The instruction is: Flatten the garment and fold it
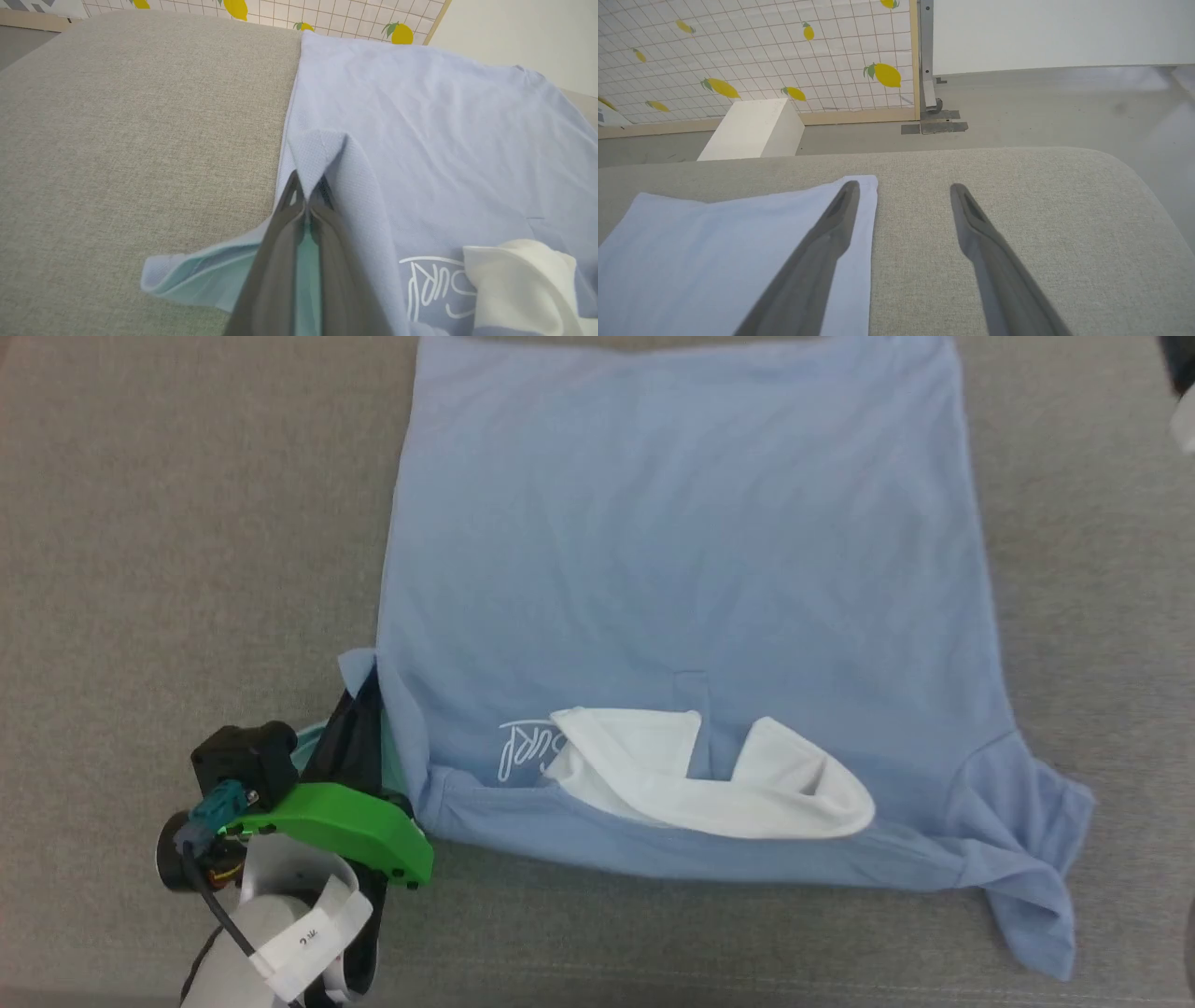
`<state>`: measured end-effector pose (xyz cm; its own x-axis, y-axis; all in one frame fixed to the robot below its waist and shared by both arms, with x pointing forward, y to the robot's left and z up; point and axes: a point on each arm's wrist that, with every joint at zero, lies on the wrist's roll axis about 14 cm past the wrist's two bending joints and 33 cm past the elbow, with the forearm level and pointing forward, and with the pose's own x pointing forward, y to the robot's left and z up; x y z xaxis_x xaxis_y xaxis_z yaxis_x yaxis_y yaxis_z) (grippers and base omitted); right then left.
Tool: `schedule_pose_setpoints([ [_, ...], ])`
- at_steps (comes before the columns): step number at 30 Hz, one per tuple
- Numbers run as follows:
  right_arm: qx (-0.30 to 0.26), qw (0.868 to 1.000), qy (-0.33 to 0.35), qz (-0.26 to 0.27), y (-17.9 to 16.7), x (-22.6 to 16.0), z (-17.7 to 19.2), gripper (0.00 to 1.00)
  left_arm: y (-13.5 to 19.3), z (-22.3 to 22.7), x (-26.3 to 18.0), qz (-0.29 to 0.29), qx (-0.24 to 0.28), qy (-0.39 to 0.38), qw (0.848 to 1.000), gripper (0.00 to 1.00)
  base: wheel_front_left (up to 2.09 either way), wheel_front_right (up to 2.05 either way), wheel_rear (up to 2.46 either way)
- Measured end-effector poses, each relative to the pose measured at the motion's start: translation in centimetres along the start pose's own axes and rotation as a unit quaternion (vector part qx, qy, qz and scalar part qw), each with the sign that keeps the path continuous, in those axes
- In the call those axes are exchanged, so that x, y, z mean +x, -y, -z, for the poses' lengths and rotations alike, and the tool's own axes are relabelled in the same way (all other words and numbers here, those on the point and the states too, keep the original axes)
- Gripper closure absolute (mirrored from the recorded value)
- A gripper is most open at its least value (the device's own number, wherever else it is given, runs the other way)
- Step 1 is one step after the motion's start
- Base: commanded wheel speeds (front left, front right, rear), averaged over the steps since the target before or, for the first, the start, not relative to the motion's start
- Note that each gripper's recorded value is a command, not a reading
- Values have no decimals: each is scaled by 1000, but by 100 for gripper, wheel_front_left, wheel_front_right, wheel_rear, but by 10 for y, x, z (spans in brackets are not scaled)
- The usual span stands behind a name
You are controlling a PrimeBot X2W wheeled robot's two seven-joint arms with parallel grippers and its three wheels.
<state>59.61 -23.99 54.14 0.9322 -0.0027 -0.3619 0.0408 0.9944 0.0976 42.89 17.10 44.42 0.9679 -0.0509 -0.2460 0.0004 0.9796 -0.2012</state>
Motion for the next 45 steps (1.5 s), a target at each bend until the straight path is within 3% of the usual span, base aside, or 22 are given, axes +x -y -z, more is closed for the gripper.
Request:
schedule_pose_setpoints([
  [6,-56,994,-90,-1,-13,59,29,0,-10,22,11,-18,-8,-15,1000,100,0,0,0],
  [15,-127,970,-209,-13,-32,124,107,0,-31,44,13,-63,-1,-29,998,100,0,0,0],
  [19,-136,962,-234,-26,-43,142,139,0,-38,46,12,-78,4,-33,996,100,0,0,0],
  [26,-150,961,-229,-51,-66,165,150,0,-52,55,5,-103,11,-47,993,100,0,0,0],
  [27,-148,960,-231,-54,-68,166,152,43,-53,56,5,-105,12,-48,993,100,0,0,0],
  [28,-148,959,-234,-55,-68,167,153,98,-53,56,4,-106,12,-49,993,100,0,0,0],
  [38,-131,965,-218,-59,-70,152,133,100,-52,54,1,-99,11,-50,994,100,0,0,0],
  [45,-114,981,-141,-75,-74,121,75,100,-45,48,-4,-83,12,-53,995,100,0,0,0],
])
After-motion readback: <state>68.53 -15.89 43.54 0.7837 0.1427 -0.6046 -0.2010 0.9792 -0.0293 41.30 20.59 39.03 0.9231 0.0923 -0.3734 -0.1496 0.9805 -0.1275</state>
